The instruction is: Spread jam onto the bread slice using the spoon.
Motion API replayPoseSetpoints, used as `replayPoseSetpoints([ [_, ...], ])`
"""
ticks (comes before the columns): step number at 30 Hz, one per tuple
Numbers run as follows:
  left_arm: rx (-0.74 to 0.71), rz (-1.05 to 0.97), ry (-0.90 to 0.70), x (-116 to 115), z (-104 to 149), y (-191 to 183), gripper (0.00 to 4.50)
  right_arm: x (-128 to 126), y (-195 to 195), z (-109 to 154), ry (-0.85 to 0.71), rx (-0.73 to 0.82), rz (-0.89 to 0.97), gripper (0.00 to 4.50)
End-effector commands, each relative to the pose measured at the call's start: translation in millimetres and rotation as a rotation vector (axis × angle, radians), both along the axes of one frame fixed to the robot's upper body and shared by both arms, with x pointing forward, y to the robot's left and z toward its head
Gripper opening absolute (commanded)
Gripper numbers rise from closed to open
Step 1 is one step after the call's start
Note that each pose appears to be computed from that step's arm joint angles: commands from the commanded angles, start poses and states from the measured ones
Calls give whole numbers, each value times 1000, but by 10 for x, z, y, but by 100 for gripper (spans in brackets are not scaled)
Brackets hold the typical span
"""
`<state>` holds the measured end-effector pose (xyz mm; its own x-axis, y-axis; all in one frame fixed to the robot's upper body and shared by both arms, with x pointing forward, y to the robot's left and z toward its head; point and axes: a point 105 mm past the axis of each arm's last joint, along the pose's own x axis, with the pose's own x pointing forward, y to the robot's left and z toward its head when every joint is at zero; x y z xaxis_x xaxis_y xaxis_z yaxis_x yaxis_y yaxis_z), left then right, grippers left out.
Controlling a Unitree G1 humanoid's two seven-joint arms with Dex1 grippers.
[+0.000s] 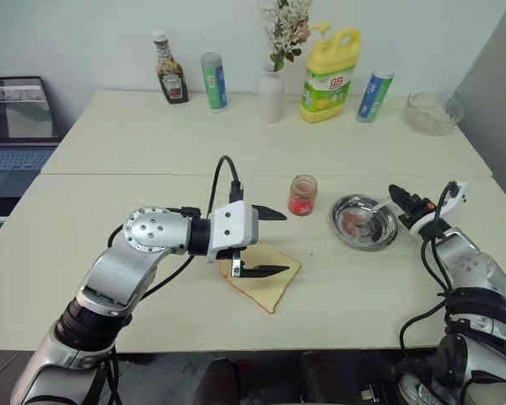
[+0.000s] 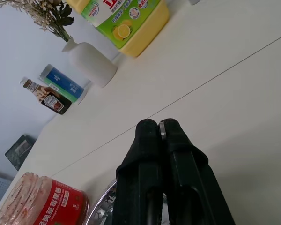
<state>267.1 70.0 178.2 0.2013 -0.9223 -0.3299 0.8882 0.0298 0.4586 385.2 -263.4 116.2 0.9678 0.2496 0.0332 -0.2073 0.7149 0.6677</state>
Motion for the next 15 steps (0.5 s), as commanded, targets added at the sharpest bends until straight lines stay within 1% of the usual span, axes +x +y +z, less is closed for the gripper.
replayPoseSetpoints([
  [1, -9, -21, -34, -28, 38, -30, 450, -46, -64, -18, 3, -37, -21, 1],
  [3, -16, -3, -32, -9, 30, -14, 450, -80, -70, 33, -20, -42, -20, 1],
  [8, -93, 90, 8, 76, 86, 49, 450, -176, 13, 223, -75, -36, 9, 1],
  [11, -148, 237, 18, 222, 133, 213, 450, -283, 99, 468, -132, -69, 23, 1],
  [13, -152, 320, 16, 295, 116, 324, 450, -347, 163, 620, -163, -106, 28, 1],
  [15, -146, 403, 14, 369, 80, 434, 450, -392, 271, 831, -205, -153, 38, 1],
])
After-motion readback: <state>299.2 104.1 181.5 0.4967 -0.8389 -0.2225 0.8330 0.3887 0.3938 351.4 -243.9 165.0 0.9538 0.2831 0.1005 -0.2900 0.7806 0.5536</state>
